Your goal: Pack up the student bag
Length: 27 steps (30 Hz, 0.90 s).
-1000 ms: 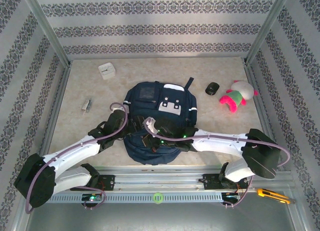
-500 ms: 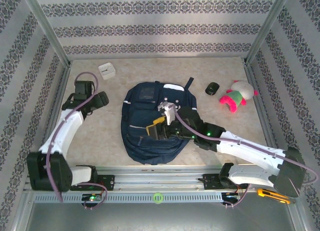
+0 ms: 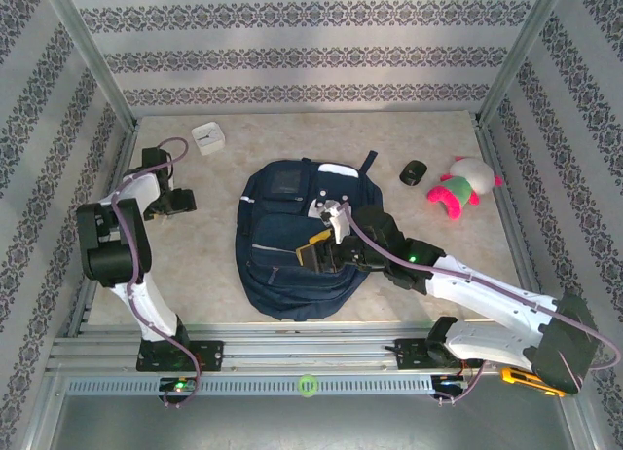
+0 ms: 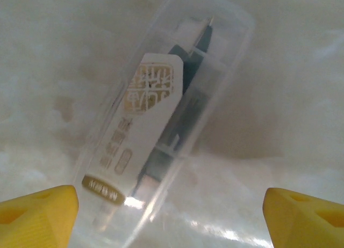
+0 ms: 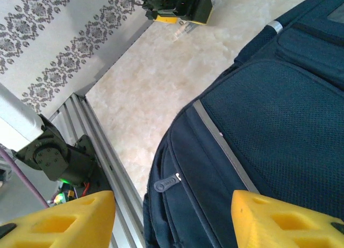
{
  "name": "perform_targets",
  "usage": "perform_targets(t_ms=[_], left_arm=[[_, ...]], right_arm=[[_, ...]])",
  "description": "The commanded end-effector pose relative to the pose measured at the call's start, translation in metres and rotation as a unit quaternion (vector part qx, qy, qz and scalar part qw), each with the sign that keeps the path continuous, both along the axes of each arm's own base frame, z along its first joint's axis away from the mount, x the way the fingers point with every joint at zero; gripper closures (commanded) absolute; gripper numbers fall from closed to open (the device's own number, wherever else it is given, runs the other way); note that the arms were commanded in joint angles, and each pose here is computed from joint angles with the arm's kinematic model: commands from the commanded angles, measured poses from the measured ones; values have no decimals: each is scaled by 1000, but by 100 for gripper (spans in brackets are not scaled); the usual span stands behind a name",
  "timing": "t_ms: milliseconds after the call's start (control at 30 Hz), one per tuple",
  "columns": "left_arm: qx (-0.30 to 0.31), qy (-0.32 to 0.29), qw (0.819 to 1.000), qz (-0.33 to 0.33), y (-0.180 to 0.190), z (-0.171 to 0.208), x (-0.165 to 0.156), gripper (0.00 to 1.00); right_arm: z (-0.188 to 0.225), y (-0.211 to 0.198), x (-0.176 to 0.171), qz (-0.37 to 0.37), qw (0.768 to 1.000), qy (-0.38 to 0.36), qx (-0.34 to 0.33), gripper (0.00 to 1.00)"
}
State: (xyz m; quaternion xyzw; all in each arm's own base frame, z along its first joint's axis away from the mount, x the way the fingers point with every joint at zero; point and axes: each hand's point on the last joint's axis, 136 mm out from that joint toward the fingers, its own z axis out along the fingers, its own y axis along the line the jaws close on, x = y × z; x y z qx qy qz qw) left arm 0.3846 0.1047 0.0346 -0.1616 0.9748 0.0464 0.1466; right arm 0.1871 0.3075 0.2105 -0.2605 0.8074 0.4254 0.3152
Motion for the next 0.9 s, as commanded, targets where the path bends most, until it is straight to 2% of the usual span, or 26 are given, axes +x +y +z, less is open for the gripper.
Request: perform_targets(t_ms=[0, 100, 267, 367, 567, 667, 733, 833, 867], left_arm=[[4, 17, 1000, -20, 13, -6, 0, 12], [7, 27, 999, -22, 22, -15, 0, 13], [8, 31, 999, -26, 30, -25, 4, 22], [-1, 44, 999, -26, 34, -29, 9, 42], [-8, 41, 999, -32, 29, -27, 3, 58], [-11, 17, 999, -40, 22, -9, 0, 68], [-9, -9, 999, -53, 14, 11, 1, 70], [-8, -70, 992, -107, -15, 52, 1, 73], [-12, -95, 984, -147, -34, 65, -1, 75]], right_arm=[[-2, -7, -3, 5, 1000, -3, 3, 42], [-2, -8, -4, 7, 1000, -4, 6, 42], [-1, -9, -4, 7, 1000, -7, 5, 42], [0, -8, -3, 9, 1000, -8, 6, 43], [2, -14, 1, -3, 1000, -7, 8, 43], [4, -17, 7, -15, 1000, 4, 15, 43], [3, -19, 14, -26, 999, 23, 21, 43], [4, -19, 25, -37, 997, 59, 33, 43], [6, -19, 29, -39, 996, 72, 38, 43]])
